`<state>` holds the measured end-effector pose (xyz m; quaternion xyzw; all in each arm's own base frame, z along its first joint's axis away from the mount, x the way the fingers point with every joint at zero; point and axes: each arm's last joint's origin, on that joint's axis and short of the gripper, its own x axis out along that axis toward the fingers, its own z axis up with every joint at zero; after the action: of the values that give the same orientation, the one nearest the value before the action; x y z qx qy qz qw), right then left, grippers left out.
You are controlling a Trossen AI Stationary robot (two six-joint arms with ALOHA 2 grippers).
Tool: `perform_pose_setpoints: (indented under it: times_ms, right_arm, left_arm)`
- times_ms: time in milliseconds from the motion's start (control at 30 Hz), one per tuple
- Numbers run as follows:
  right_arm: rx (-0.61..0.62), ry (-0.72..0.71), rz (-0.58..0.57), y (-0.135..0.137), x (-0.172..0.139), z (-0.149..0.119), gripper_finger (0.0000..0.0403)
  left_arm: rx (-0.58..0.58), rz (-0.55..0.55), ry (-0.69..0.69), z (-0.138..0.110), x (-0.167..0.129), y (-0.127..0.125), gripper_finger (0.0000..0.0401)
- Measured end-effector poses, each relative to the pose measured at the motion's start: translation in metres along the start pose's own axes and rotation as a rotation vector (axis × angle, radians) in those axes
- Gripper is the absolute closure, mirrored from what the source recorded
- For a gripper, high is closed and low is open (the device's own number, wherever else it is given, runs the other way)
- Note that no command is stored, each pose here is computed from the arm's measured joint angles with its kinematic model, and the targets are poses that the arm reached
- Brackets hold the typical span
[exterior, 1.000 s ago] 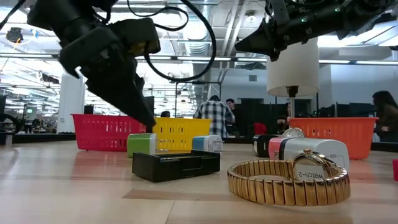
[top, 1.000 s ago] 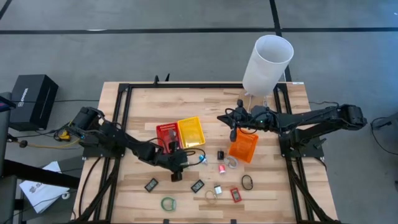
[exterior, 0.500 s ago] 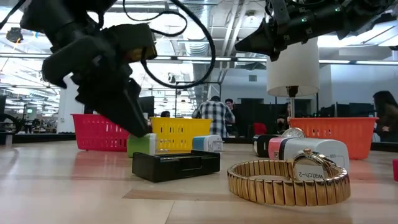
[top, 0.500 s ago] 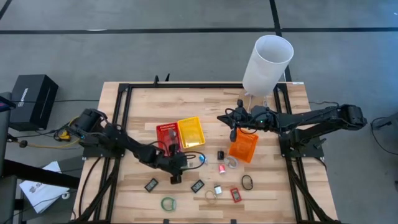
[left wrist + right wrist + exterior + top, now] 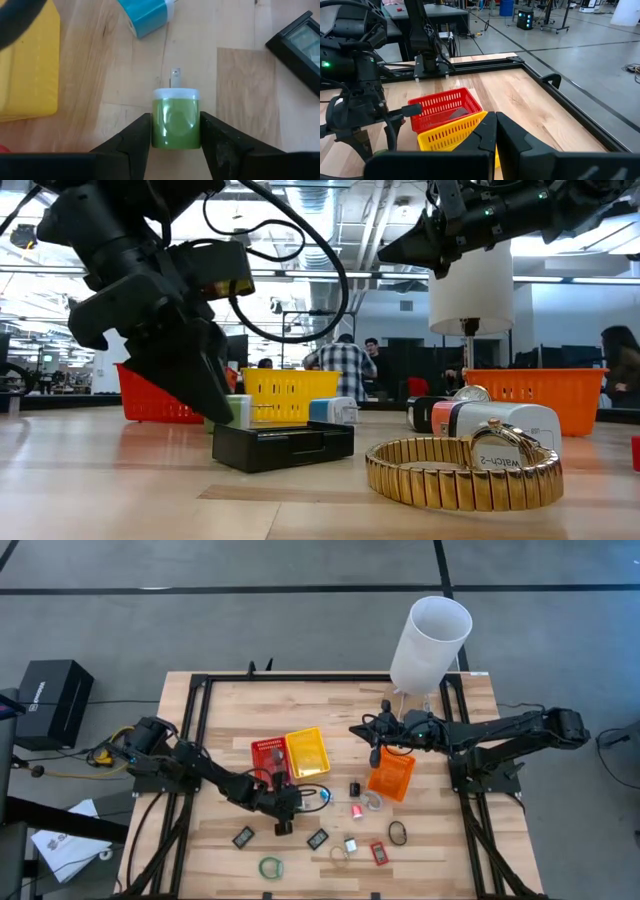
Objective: Pick & Place Office items
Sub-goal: Put the green charger adapter into the yellow bin
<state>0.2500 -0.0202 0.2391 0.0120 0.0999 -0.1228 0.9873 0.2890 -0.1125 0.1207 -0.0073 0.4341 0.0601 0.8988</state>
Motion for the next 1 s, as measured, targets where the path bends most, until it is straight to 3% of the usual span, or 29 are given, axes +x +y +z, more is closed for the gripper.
perform_pose_setpoints:
  times_ms: [167,433,667,1000]
  right_arm:
    - [-0.003,0.0,0.0,0.0,0.0,0.0,0.0402]
    - [-0.003,0.0,0.0,0.0,0.0,0.0,0.0402]
    - [-0.002,0.0,0.0,0.0,0.0,0.0,0.0402]
    - [-0.003,0.002,0.0,0.0,0.0,0.0,0.0402]
  left_arm:
    - [0.023,-0.003,-0.007,0.001,-0.002,0.0,0.0276]
    - [0.093,0.016,-0.088,0.027,-0.005,0.0,0.0262]
    - [0.119,0.072,-0.105,0.044,0.0,0.022,0.0267]
    - [0.065,0.114,-0.126,0.055,-0.003,0.047,0.0266]
